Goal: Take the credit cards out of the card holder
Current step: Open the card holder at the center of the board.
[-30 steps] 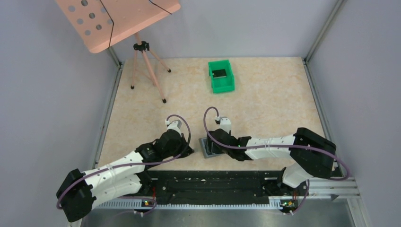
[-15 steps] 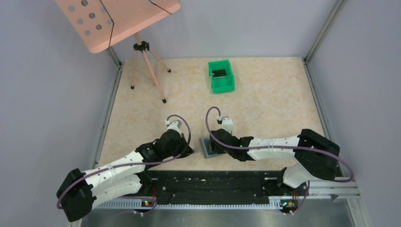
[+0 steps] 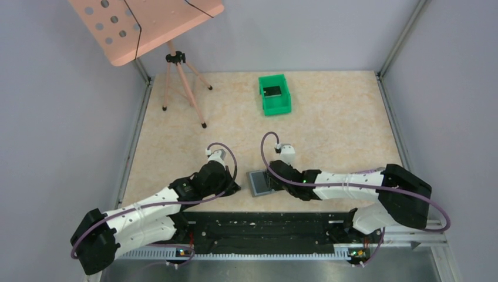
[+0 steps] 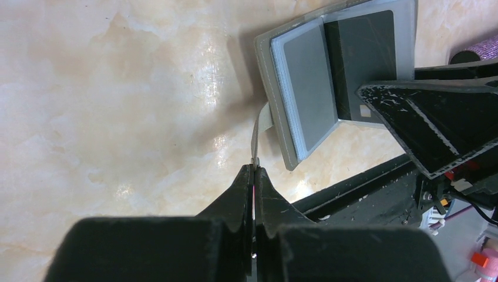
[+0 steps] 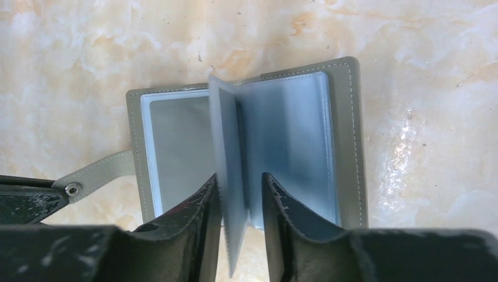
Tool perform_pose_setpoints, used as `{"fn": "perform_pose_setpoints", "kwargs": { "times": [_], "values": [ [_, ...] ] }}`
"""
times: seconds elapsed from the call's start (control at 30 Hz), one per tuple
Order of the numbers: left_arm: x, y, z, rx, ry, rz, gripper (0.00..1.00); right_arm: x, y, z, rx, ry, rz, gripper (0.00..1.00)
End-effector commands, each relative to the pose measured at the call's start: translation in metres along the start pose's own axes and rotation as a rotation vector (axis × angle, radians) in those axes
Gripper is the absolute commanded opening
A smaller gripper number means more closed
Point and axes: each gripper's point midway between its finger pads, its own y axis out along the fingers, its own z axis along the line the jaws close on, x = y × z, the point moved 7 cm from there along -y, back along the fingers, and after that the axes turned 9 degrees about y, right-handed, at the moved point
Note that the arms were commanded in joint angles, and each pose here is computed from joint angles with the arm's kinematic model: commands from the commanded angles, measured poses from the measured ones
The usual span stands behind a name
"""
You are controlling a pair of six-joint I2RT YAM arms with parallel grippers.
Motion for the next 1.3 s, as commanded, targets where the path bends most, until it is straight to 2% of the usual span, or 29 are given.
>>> {"fn": "perform_pose_setpoints", "kwargs": {
  "times": [0.0, 0.2, 0.43, 0.73, 0.87, 1.0, 1.27],
  "values": [
    [0.003, 0.003, 0.004, 0.033, 0.009, -0.023, 0.00, 0.004, -0.006, -0.005, 0.004, 0.011, -0.029, 0.28],
    [0.008, 0.000, 0.006, 0.082, 0.030, -0.030, 0.00, 0.000, -0.007, -0.016, -0.009, 0.023, -0.025, 0.21],
    [0.016, -0.003, 0.002, 0.098, 0.040, -0.043, 0.00, -0.003, -0.007, -0.023, -0.020, 0.029, -0.024, 0.19],
    [0.043, -0.020, -0.023, 0.068, 0.057, -0.069, 0.27, -0.003, -0.008, -0.021, -0.007, 0.044, -0.022, 0.19],
    [0.056, -0.026, -0.040, 0.001, 0.067, -0.084, 0.35, -0.003, -0.007, -0.019, 0.007, 0.049, -0.018, 0.19],
    [0.058, -0.016, -0.056, -0.109, 0.061, -0.075, 0.33, -0.004, -0.007, -0.018, 0.010, 0.055, -0.018, 0.19],
    [0.049, 0.015, -0.066, -0.196, 0.036, -0.003, 0.25, 0.002, -0.016, -0.019, 0.007, 0.073, -0.026, 0.25]
  ]
}}
